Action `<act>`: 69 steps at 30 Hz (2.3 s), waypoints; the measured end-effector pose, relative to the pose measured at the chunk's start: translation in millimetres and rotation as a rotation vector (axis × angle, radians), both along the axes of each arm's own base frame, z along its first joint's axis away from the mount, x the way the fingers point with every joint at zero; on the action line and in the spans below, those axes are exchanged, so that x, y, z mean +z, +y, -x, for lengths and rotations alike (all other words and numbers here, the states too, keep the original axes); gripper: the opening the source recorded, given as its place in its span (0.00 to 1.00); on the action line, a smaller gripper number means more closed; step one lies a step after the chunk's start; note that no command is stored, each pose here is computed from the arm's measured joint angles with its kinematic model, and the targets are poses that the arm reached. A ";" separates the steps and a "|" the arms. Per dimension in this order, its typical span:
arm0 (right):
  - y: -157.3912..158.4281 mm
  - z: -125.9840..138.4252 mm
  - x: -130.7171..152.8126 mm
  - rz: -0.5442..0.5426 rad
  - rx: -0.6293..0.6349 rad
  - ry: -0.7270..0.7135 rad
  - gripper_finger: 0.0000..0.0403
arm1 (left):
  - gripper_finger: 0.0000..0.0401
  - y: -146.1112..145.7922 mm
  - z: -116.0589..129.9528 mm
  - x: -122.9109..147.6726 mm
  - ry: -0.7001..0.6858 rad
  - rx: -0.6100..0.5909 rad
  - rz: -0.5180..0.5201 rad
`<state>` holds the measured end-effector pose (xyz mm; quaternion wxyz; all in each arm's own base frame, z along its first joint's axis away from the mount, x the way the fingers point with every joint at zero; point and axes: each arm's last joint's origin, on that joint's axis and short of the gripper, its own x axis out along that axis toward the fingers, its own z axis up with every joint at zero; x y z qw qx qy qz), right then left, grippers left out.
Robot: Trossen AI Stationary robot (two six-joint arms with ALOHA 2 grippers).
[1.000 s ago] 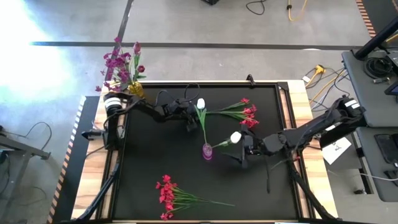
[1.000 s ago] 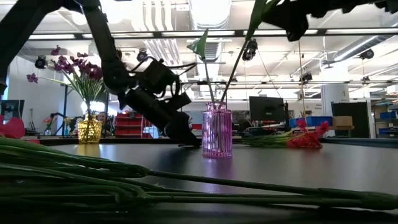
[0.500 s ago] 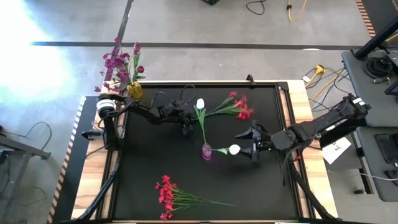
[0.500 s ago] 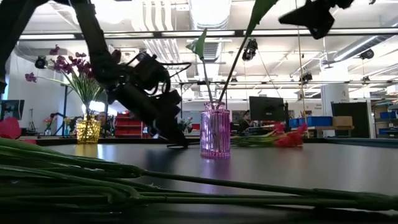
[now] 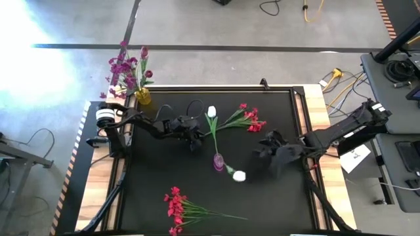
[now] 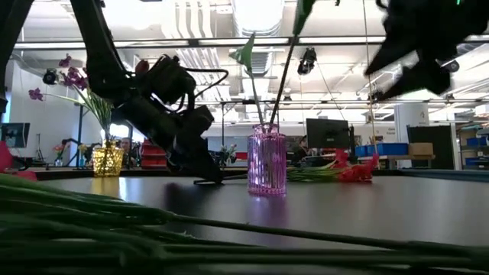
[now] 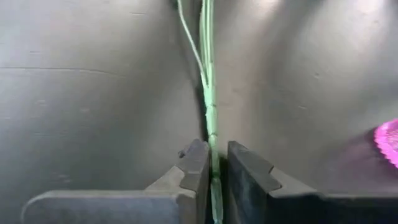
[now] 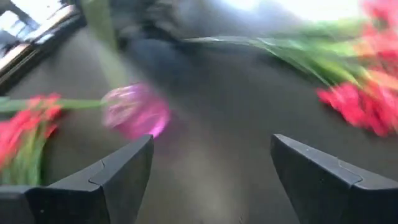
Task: Sort flowers into vase by color
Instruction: Put the top red flower into the violet vase
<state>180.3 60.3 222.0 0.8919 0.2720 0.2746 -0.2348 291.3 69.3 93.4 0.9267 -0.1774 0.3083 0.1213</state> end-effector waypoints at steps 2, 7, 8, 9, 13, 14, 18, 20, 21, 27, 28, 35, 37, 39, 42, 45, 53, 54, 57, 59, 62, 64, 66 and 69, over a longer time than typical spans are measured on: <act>-5.3 1.0 -13.1 -0.104 -0.140 -0.007 0.77 | 0.15 -4.6 -2.7 1.3 -0.005 -0.018 0.005; -21.6 -1.1 -46.3 -0.318 -0.428 -0.077 0.74 | 0.30 -10.5 -12.0 7.7 -0.032 -0.077 -0.012; -25.2 -2.8 -51.1 -0.349 -0.469 -0.095 0.73 | 0.34 -10.0 -13.2 8.9 -0.032 -0.082 -0.021; -29.0 -5.6 -54.1 -0.379 -0.501 -0.114 0.72 | 0.37 -9.7 -13.9 10.3 -0.031 -0.086 -0.031; -47.3 -21.4 -58.5 -0.413 -0.582 -0.197 0.71 | 0.49 -9.6 -11.3 18.4 -0.028 -0.113 -0.072; -52.9 -26.1 -59.6 -0.424 -0.601 -0.212 0.70 | 0.51 -10.0 -9.4 21.2 -0.033 -0.121 -0.086; -77.4 -46.1 -70.4 -0.495 -0.685 -0.233 0.68 | 0.59 -11.8 -0.4 34.8 -0.057 -0.151 -0.139; -88.7 -57.9 -77.6 -0.541 -0.719 -0.266 0.66 | 0.62 -12.6 4.4 42.3 -0.082 -0.155 -0.160; -94.0 -65.8 -80.1 -0.566 -0.725 -0.294 0.66 | 0.63 -13.1 7.7 45.7 -0.093 -0.152 -0.165; -129.1 -101.8 -108.4 -0.677 -0.791 -0.239 0.61 | 0.64 -18.0 30.6 51.8 -0.147 -0.144 -0.176; -135.2 -106.6 -112.4 -0.692 -0.803 -0.236 0.60 | 0.64 -19.1 35.9 51.0 -0.160 -0.140 -0.175; -160.1 -124.5 -137.4 -0.749 -0.902 -0.205 0.43 | 0.64 -28.6 63.8 39.1 -0.239 -0.109 -0.120; -163.7 -124.3 -139.2 -0.757 -0.918 -0.199 0.33 | 0.64 -30.0 70.2 35.3 -0.250 -0.104 -0.114; -165.8 -123.7 -139.0 -0.754 -0.935 -0.207 0.21 | 0.64 -31.3 76.0 33.4 -0.275 -0.102 -0.117; -168.5 -122.7 -131.1 -0.724 -0.945 -0.247 0.06 | 0.64 -32.8 82.4 32.3 -0.302 -0.101 -0.114; -172.9 -121.2 -114.7 -0.630 -0.910 -0.292 0.03 | 0.64 -34.4 87.0 33.8 -0.323 -0.098 -0.096; -167.8 -103.1 -24.8 -0.101 -0.684 -0.381 0.02 | 0.62 -49.8 93.2 43.8 -0.395 -0.164 -0.040; -162.7 -99.1 -11.6 -0.024 -0.644 -0.382 0.02 | 0.62 -53.7 93.1 45.7 -0.408 -0.186 -0.036; -141.4 -85.7 31.8 0.194 -0.492 -0.415 0.02 | 0.60 -66.1 92.1 52.3 -0.462 -0.250 -0.031; -122.9 -76.6 52.1 0.293 -0.375 -0.431 0.02 | 0.59 -74.3 91.9 57.2 -0.506 -0.292 -0.028; -94.9 -63.8 68.1 0.383 -0.230 -0.443 0.02 | 0.58 -83.6 92.4 63.4 -0.558 -0.339 -0.024; -77.3 -55.8 76.7 0.420 -0.146 -0.472 0.02 | 0.57 -87.8 92.5 67.1 -0.582 -0.359 -0.020; -61.5 -49.8 81.6 0.454 -0.064 -0.488 0.02 | 0.57 -91.2 92.1 70.8 -0.600 -0.373 -0.014; -41.7 -42.3 84.3 0.511 0.008 -0.482 0.02 | 0.56 -96.5 91.7 74.9 -0.622 -0.394 0.001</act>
